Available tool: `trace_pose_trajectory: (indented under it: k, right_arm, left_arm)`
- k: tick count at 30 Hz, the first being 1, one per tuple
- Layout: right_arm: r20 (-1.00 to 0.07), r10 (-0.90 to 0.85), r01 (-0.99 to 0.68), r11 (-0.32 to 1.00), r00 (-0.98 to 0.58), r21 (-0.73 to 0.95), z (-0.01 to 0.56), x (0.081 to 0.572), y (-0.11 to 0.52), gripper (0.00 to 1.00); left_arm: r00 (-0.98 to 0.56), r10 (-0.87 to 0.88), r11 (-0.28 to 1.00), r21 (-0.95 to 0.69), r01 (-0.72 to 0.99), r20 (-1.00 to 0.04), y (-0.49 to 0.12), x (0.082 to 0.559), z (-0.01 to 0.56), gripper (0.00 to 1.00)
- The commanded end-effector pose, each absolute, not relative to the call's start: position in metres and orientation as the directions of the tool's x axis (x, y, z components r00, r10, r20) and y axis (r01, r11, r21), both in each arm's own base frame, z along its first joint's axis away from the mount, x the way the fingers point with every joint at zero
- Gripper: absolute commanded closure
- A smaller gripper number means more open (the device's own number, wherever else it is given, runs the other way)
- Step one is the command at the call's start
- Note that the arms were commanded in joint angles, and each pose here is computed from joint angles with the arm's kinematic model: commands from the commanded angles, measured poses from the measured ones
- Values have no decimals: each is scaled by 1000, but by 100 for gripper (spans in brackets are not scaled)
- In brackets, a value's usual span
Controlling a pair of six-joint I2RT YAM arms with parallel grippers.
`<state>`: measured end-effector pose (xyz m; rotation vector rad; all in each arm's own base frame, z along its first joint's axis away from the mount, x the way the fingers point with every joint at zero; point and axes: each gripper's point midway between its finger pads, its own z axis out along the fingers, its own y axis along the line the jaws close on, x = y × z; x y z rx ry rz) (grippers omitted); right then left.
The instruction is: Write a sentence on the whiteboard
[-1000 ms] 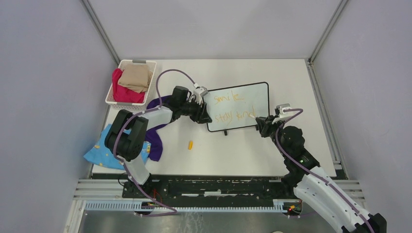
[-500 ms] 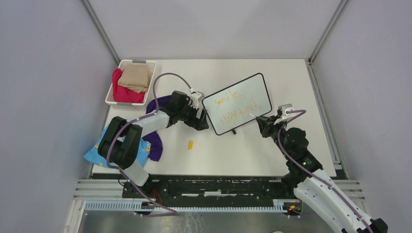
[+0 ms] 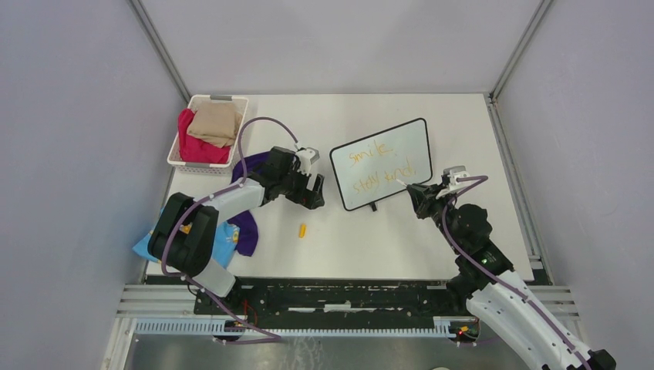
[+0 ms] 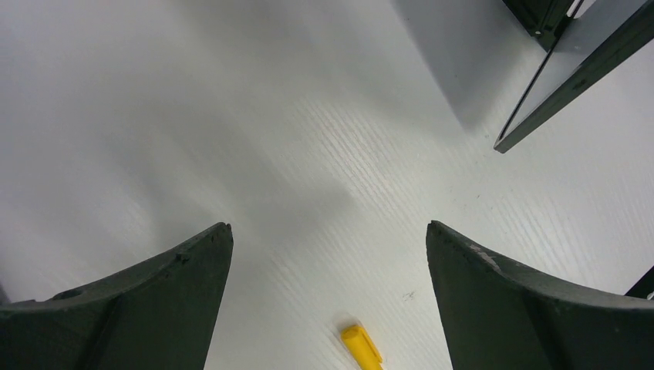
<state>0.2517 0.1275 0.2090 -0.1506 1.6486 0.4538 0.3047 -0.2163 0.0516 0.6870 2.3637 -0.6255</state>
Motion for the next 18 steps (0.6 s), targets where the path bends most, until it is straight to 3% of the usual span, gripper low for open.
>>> trace_pose_trajectory:
  k: [1,18]
  right_arm:
    - [-978,191,-386,899,-80,207,233,253,131,100]
    - [-977,195,-392,895,-87,213,236,252,133,100]
  left_arm:
    - [-674,295,762,-259,593,-677,-219,309,64,0]
    - [-643,247,663,-357,658,-726,-248,311,98,0]
